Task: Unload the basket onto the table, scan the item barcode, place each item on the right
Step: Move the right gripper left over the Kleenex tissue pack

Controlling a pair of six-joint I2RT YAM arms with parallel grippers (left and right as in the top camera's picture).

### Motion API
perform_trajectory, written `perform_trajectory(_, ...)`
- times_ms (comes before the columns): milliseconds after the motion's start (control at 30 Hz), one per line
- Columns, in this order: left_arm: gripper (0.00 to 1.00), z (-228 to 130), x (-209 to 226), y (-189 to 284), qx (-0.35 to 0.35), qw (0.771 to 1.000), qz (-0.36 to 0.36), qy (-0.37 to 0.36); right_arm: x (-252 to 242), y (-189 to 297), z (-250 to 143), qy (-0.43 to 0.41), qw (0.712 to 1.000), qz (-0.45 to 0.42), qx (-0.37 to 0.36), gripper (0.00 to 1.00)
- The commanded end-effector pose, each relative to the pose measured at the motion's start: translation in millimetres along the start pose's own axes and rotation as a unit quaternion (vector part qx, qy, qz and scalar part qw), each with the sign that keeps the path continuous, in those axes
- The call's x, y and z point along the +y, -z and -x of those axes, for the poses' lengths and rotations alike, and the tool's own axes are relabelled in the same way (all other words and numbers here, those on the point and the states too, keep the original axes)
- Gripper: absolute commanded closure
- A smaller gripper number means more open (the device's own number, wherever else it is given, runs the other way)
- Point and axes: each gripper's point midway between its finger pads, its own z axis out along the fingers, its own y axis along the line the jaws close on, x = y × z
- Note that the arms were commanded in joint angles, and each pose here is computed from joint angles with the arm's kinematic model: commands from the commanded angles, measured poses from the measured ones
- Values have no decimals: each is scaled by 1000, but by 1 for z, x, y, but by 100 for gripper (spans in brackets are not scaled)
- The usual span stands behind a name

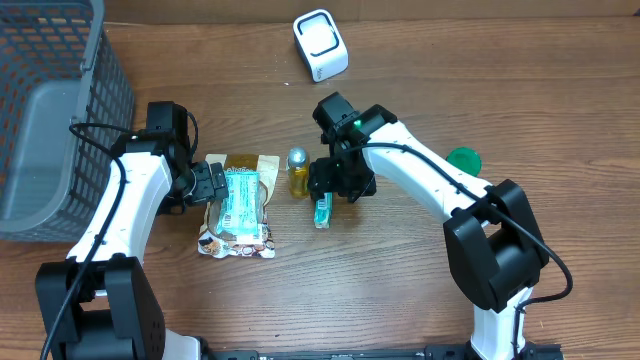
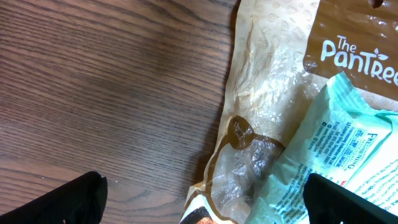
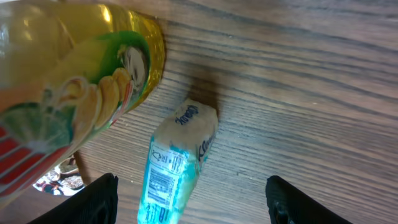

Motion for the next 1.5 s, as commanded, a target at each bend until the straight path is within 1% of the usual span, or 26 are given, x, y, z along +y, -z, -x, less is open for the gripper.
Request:
perform_trajectory(0, 1, 4, -2, 2, -3, 1000, -5, -4, 4, 3, -2, -7, 1000, 7, -9, 30)
perform_trajectory(200, 0, 4, -3, 2, -3, 1000, -5, -7, -1, -9, -7, -15, 1000, 6, -6, 39)
perform_trajectory(300, 0, 4, -3, 2, -4, 1000, -5, -7, -3, -15, -9, -19, 1000, 5, -4, 40)
perform_trajectory(367, 1, 4, -3, 2, -4, 1000, -5, -7, -4, -16, -10, -19, 1000, 5, -3, 43)
perform_trajectory(500, 1, 4, -2, 2, -4, 1000, -5, -6, -2, -16, -9, -19, 1000, 7, -7, 51)
perform_trajectory(600, 0, 4, -3, 2, -3, 1000, -5, -6, -1, -16, -8, -18, 1000, 8, -9, 51)
perform_trajectory(667, 0, 4, -3, 2, -3, 1000, -5, -6, 0, -16, -8, -16, 1000, 9, -10, 45)
perform_trajectory(767, 1, 4, -3, 2, -4, 1000, -5, -6, 1, -17, -8, -14, 1000, 9, -11, 41)
perform_trajectory(1067, 1, 4, -3, 2, -4, 1000, -5, -6, 2, -17, -7, -16, 1000, 10, -12, 41)
perform_trajectory(1167, 1, 4, -3, 2, -3, 1000, -5, -7, 2, -17, -8, -39, 999, 4, -14, 42)
perform_trajectory(1333, 1, 4, -3, 2, -4, 1000, -5, -7, 2, -19, -8, -42, 999, -18, -26, 43)
perform_trajectory(1467, 0, 4, -3, 2, -3, 1000, -5, -7, 2, -20, -8, -33, 998, -37, -37, 54)
